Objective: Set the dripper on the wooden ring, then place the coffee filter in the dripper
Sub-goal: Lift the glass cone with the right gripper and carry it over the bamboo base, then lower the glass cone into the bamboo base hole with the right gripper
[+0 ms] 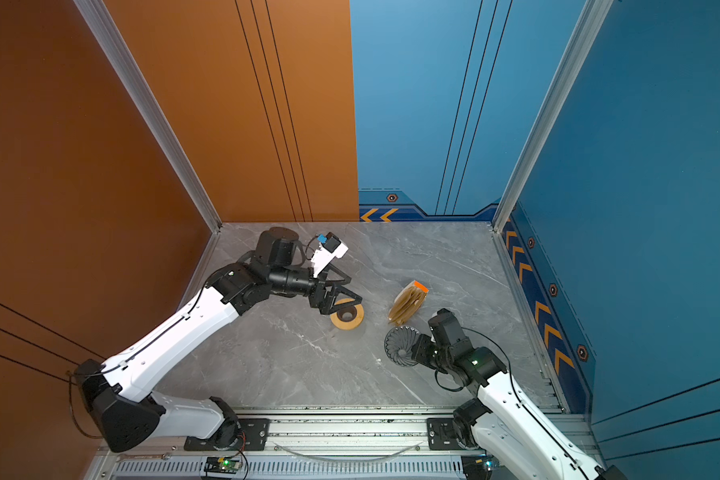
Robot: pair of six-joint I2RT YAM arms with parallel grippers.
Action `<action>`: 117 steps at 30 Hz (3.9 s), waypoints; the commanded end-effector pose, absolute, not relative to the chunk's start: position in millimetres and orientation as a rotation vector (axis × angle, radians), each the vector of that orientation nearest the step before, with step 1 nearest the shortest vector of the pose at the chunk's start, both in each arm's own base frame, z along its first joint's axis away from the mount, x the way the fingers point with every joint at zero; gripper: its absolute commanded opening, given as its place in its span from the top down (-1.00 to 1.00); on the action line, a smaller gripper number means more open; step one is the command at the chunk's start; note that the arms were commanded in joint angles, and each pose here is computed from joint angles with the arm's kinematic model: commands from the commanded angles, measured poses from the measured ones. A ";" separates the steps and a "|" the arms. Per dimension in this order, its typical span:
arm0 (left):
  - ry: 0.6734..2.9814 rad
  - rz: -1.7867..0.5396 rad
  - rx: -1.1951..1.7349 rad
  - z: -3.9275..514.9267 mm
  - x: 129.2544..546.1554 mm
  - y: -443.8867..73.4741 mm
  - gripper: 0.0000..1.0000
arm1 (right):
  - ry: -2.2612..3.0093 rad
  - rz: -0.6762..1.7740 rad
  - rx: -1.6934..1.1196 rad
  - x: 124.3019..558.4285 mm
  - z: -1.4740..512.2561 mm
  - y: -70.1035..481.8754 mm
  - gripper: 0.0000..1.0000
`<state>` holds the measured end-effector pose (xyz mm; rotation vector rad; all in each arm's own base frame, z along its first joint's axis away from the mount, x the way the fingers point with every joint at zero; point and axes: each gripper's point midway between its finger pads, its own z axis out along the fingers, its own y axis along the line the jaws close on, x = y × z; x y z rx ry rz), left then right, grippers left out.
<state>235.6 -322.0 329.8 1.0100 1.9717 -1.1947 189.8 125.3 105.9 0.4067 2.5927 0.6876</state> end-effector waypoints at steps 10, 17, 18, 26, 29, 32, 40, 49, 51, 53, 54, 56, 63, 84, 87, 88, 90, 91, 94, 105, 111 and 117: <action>1.937 -1.106 0.918 349.0 255.4 -289.4 -0.95 | 2.464 0.799 0.290 227.6 174.2 159.6 0.82; 1.918 -1.064 0.843 358.8 269.5 -268.8 -0.95 | 2.485 0.774 0.182 252.9 194.4 189.7 0.81; 1.914 -1.062 0.833 360.6 270.7 -266.5 -0.95 | 2.488 0.774 0.164 256.7 198.5 195.5 0.81; 1.887 -1.067 0.784 368.7 277.9 -254.5 -0.95 | 2.533 0.778 0.032 278.6 214.7 239.6 0.79; 1.888 -1.093 0.788 369.1 276.9 -256.3 -0.95 | 2.540 0.785 -0.010 286.9 218.8 254.8 0.79; 1.885 -1.100 0.790 368.9 276.8 -257.0 -0.95 | 2.559 0.779 -0.039 294.2 218.0 266.9 0.79; 1.883 -1.110 0.794 369.0 275.2 -259.2 -0.95 | 2.600 0.764 -0.065 303.9 208.9 279.7 0.79; 1.879 -1.107 0.800 369.3 273.7 -260.1 -0.95 | 2.642 0.757 -0.078 304.7 195.2 284.4 0.79; 1.879 -1.108 0.800 369.1 273.5 -260.4 -0.95 | 2.649 0.756 -0.075 305.2 192.3 285.0 0.79; 1.877 -1.106 0.799 369.7 273.6 -259.9 -0.95 | 2.652 0.761 -0.076 305.2 190.4 286.0 0.79; 1.879 -1.107 0.800 369.3 273.8 -260.3 -0.95 | 2.655 0.758 -0.076 305.4 189.1 286.1 0.79; 1.879 -1.106 0.800 369.2 273.6 -260.2 -0.95 | 2.663 0.758 -0.073 305.2 185.7 286.5 0.79; 1.878 -1.105 0.799 369.6 273.7 -260.0 -0.95 | 2.680 0.758 -0.068 304.5 175.5 287.4 0.79; 1.880 -1.101 0.796 369.1 274.5 -259.3 -0.95 | 2.715 0.754 -0.043 303.0 153.4 286.2 0.80; 1.884 -1.106 0.797 367.8 274.6 -259.9 -0.95 | 2.716 0.760 -0.037 303.9 151.0 286.3 0.79; 1.883 -1.106 0.798 367.9 274.5 -260.0 -0.95 | 2.721 0.760 -0.036 303.6 148.8 286.5 0.80; 1.883 -1.106 0.796 368.1 274.9 -259.9 -0.95 | 2.721 0.762 -0.035 304.3 147.5 286.8 0.80; 1.883 -1.106 0.796 367.8 275.0 -259.8 -0.95 | 2.723 0.761 -0.031 304.4 146.1 286.5 0.80; 1.881 -1.109 0.800 368.1 274.0 -260.4 -0.96 | 2.730 0.756 -0.030 304.6 142.5 286.8 0.80; 1.882 -1.110 0.801 367.9 273.9 -260.7 -0.95 | 2.748 0.735 -0.025 303.6 133.6 284.6 0.80; 1.882 -1.111 0.800 368.3 273.9 -260.7 -0.95 | 2.753 0.728 -0.026 303.3 131.0 283.9 0.76; 1.884 -1.111 0.801 367.4 274.3 -260.7 -0.95 | 2.741 0.732 -0.026 304.3 135.4 284.2 0.62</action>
